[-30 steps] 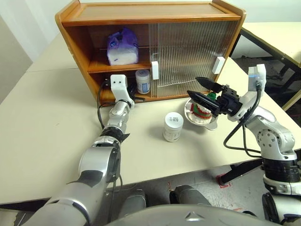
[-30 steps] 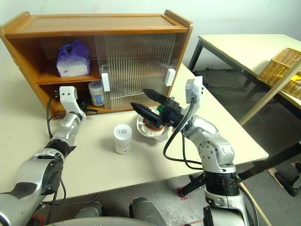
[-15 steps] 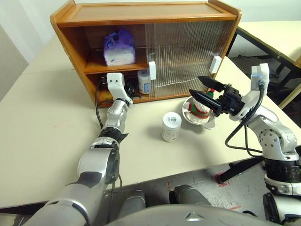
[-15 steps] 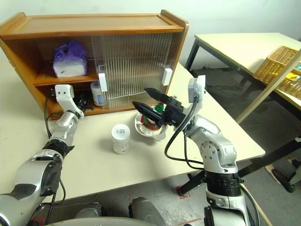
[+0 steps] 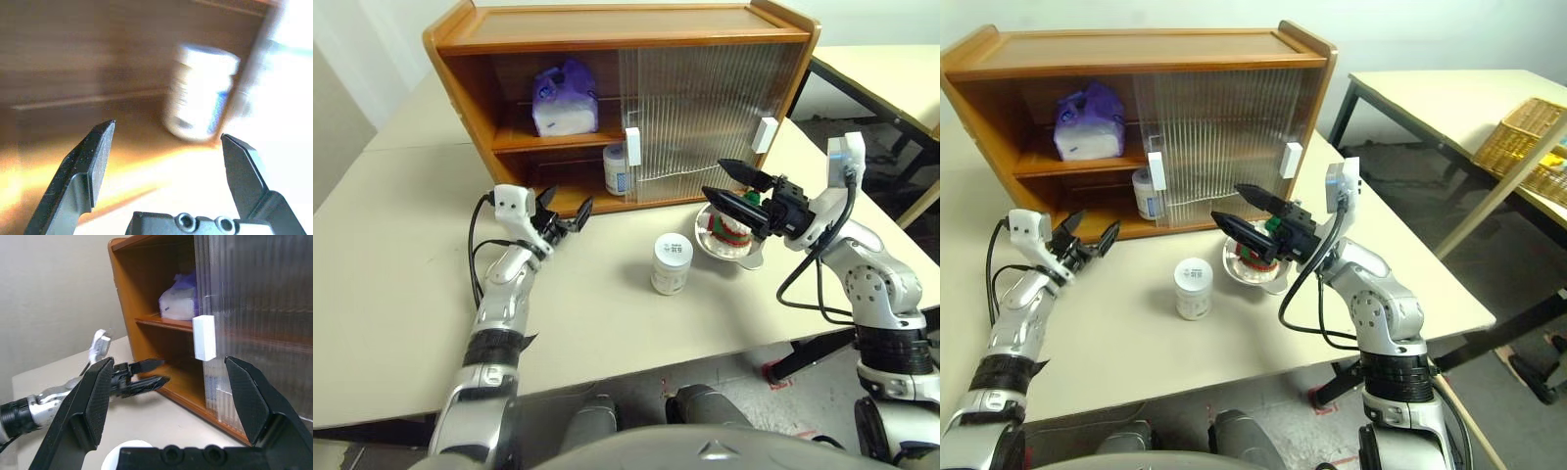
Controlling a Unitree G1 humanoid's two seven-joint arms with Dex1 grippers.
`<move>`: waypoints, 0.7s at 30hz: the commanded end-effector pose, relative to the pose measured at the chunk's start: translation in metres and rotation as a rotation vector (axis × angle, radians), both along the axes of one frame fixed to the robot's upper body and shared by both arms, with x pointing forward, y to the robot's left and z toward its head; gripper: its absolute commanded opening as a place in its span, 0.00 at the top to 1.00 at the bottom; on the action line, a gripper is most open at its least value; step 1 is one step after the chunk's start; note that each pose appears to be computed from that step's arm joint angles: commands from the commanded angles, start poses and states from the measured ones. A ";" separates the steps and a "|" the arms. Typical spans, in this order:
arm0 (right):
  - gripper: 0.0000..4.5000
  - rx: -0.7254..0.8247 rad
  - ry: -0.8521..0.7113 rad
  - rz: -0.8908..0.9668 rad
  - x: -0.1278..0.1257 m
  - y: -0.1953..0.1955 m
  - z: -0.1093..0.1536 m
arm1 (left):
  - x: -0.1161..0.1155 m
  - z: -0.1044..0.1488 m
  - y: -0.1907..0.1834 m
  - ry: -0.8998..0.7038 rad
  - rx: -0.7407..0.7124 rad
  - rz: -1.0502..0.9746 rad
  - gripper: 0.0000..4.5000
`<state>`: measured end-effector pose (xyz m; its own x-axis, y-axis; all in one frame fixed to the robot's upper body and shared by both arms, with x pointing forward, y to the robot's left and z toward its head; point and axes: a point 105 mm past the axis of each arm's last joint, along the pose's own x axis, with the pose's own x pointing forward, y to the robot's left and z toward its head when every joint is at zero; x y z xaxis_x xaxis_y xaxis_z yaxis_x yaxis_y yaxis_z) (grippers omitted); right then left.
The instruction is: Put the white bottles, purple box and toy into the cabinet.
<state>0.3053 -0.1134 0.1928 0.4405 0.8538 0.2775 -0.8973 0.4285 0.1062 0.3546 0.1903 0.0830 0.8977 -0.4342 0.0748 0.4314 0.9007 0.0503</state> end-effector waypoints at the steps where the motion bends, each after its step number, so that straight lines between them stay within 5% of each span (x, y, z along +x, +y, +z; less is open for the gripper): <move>1: 0.00 -0.003 -0.006 0.012 0.001 0.002 0.001 | -0.028 -0.002 -0.031 0.048 -0.014 -0.285 0.01; 9: 0.00 -0.001 -0.008 0.008 0.004 0.001 0.002 | -0.070 -0.016 -0.044 0.120 0.078 -0.608 0.01; 21: 0.00 -0.007 -0.002 -0.010 0.001 -0.004 0.000 | -0.082 -0.029 -0.061 0.152 0.137 -0.802 0.01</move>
<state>0.3073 -0.1130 0.1932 0.4354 0.8566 0.2768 -0.8998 0.4241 0.1030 0.2728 0.1338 0.0566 0.3271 -0.9382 -0.1130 0.9449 0.3266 0.0235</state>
